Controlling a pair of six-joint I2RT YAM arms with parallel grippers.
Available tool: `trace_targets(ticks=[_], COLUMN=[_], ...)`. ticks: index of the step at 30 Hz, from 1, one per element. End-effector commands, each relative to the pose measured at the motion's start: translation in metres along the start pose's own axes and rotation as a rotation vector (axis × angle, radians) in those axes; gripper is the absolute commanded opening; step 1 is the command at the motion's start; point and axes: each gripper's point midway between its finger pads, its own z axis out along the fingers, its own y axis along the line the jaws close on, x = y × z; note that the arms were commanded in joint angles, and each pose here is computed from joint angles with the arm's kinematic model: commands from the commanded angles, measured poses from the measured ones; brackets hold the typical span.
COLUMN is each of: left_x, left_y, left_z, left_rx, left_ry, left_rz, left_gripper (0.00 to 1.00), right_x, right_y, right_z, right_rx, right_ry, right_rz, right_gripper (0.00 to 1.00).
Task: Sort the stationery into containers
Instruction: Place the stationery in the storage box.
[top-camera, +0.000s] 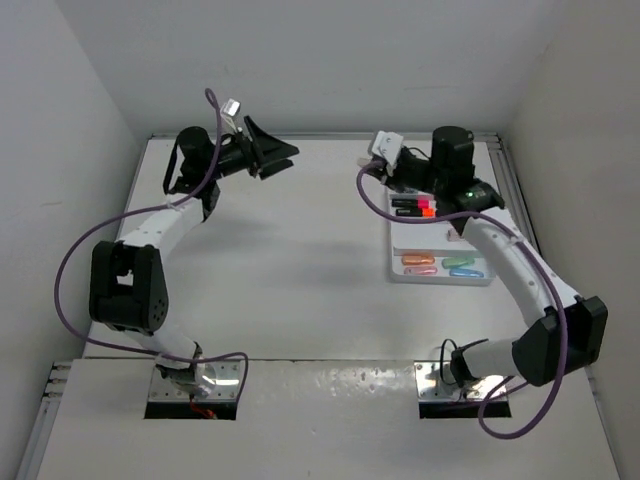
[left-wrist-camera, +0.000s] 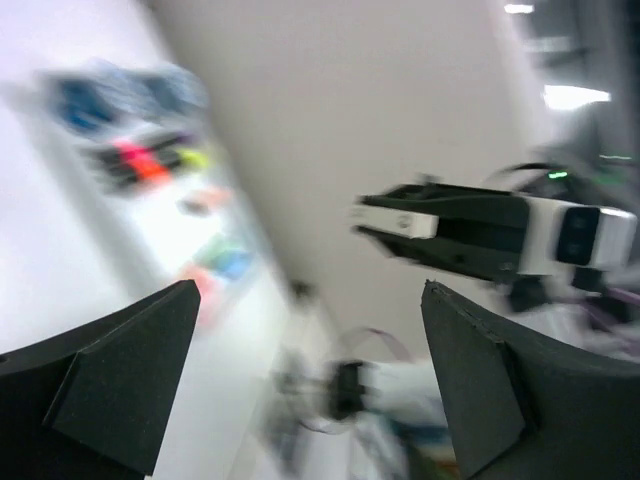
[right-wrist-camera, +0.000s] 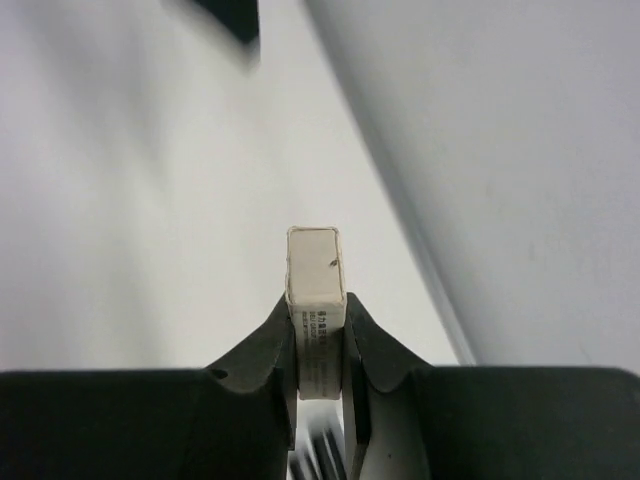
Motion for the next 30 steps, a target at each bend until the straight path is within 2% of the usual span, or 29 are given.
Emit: trace_targets(ticks=[1,2,3,4,6,10,12,21,30], left_x=[0.005,0.009,0.012,0.013,0.016,0.027,0.028,0.01,0.006], left_y=[0.04,0.049,0.053,0.057,0.062,0.08,0.088,0.111,0.123], left_z=[-0.023,-0.027,-0.032,-0.034,-0.037,-0.037,-0.039,-0.043,-0.057], left_rx=[-0.254,-0.284,-0.301,-0.309,-0.315,-0.323,-0.337,-0.446,-0.535], left_ry=[0.083,0.102,0.096,0.092,0.087,0.12,0.121,0.11,0.122], left_rz=[0.278,0.34,0.348,0.353,0.343,0.269,0.243,0.228,0.26], left_gripper=[1.0,1.0,1.0,1.0,1.0,1.0,1.0,1.0,1.0], right_x=[0.091,0.123,0.142,0.159,0.19,0.221,0.236,0.282,0.314], right_y=[0.032,0.034,0.016,0.024,0.005,-0.001,0.012,0.058,0.056], right_z=[-0.058,-0.066,-0.084,-0.1,-0.11,-0.116,-0.117,-0.105,-0.1], right_rx=[-0.279,-0.367,-0.362,-0.43,-0.46,-0.546,-0.616,-0.701,-0.716], right_ry=[0.336,0.409,0.501,0.574,0.654,0.708,0.748,0.804,0.864], right_rz=[-0.1,-0.156,-0.158,-0.118,-0.124,-0.197,-0.206,-0.057,-0.029], right_gripper=[0.0,0.0,0.0,0.0,0.0,0.0,0.0,0.0,0.0])
